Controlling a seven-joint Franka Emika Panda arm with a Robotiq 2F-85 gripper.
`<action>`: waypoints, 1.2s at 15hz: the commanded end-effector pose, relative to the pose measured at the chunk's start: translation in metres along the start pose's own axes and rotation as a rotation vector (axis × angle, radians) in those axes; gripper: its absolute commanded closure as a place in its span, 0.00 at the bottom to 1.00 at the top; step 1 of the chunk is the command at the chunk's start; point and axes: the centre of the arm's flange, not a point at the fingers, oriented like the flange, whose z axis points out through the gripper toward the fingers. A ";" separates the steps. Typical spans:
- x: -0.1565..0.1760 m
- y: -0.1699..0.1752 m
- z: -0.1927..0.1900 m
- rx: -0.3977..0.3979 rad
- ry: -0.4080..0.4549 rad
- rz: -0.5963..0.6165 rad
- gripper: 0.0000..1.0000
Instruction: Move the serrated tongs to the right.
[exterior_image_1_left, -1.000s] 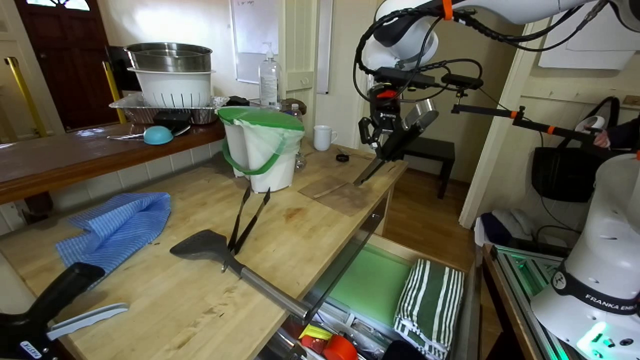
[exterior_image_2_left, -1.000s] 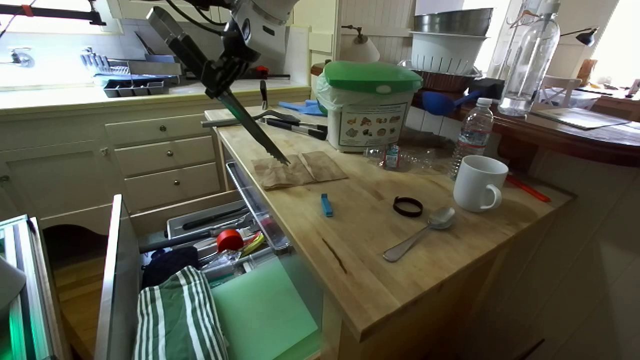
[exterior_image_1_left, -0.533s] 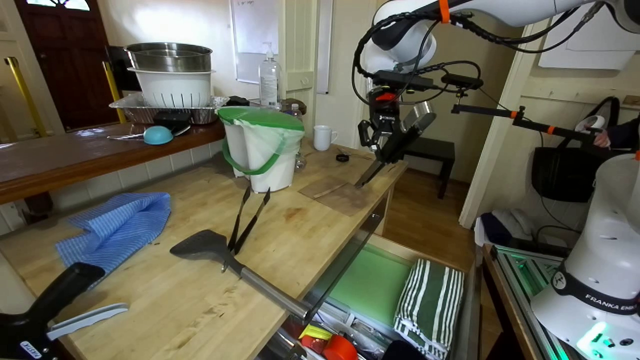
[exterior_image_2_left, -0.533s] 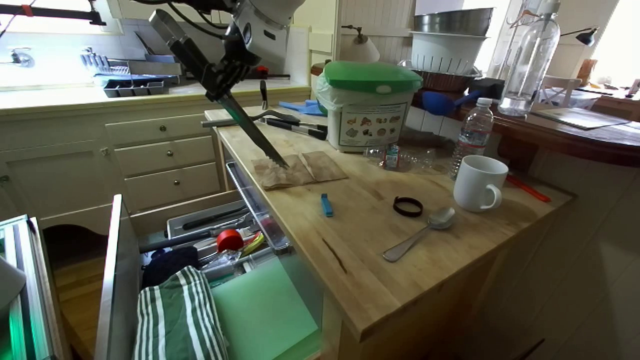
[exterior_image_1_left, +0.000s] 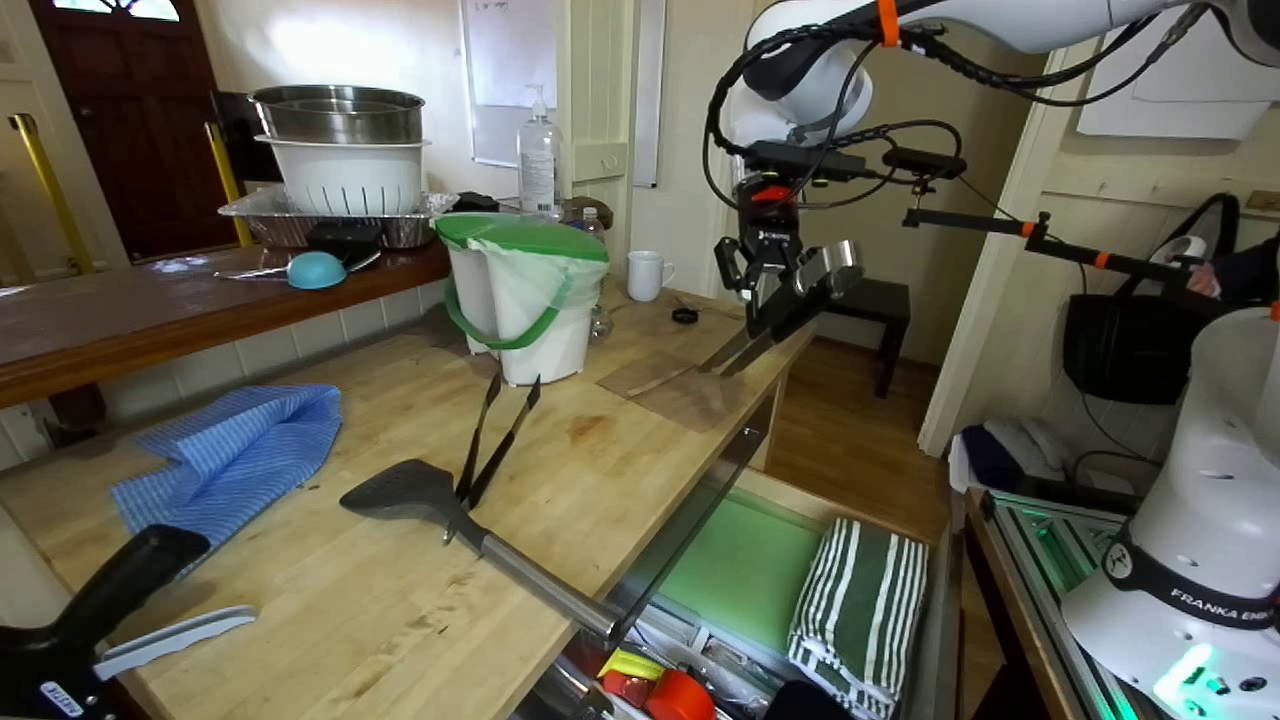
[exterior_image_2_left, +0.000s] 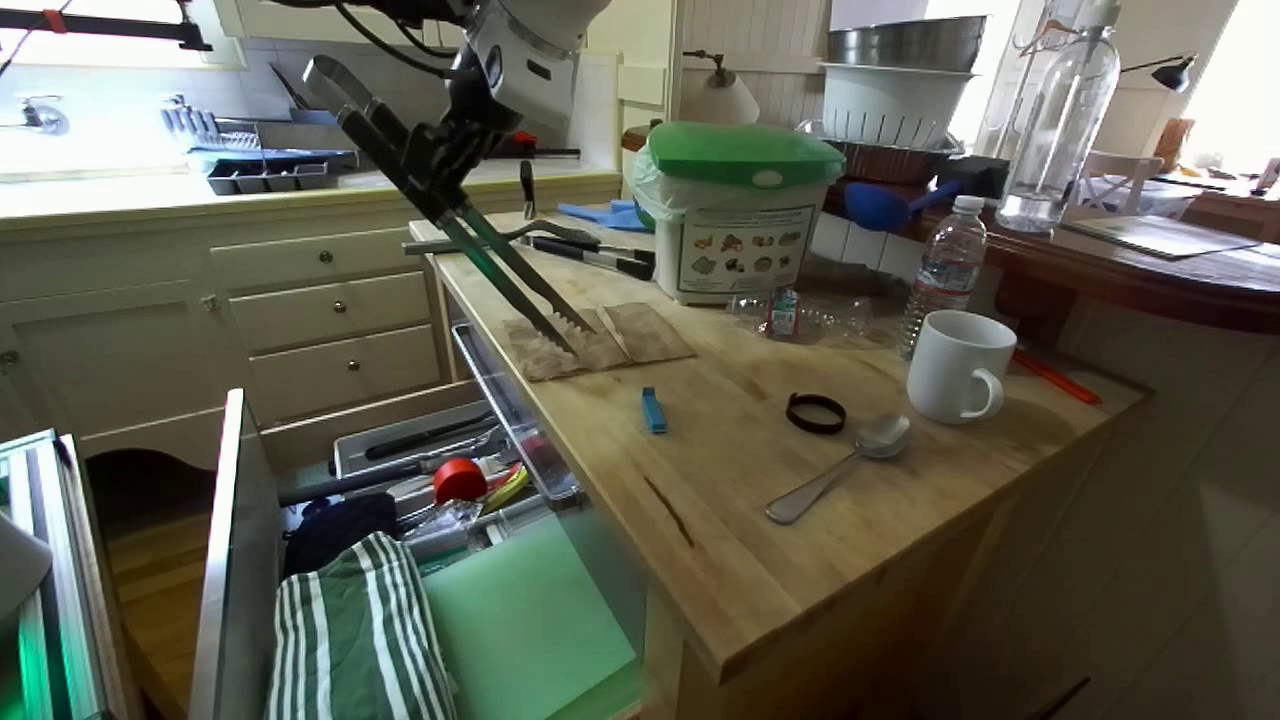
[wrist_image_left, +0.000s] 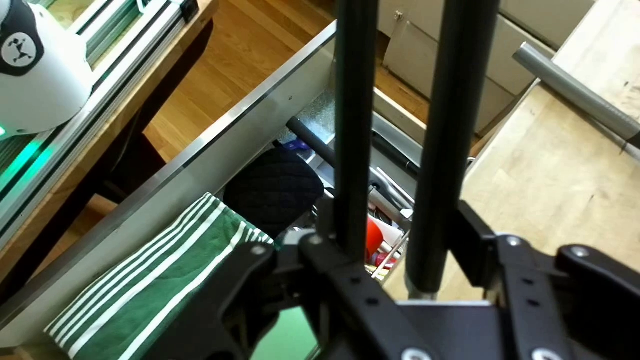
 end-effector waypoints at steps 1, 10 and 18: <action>0.003 -0.005 -0.004 0.008 -0.005 0.026 0.73; -0.001 -0.013 -0.032 0.096 0.125 -0.004 0.85; -0.001 -0.066 -0.057 0.195 0.503 -0.001 0.85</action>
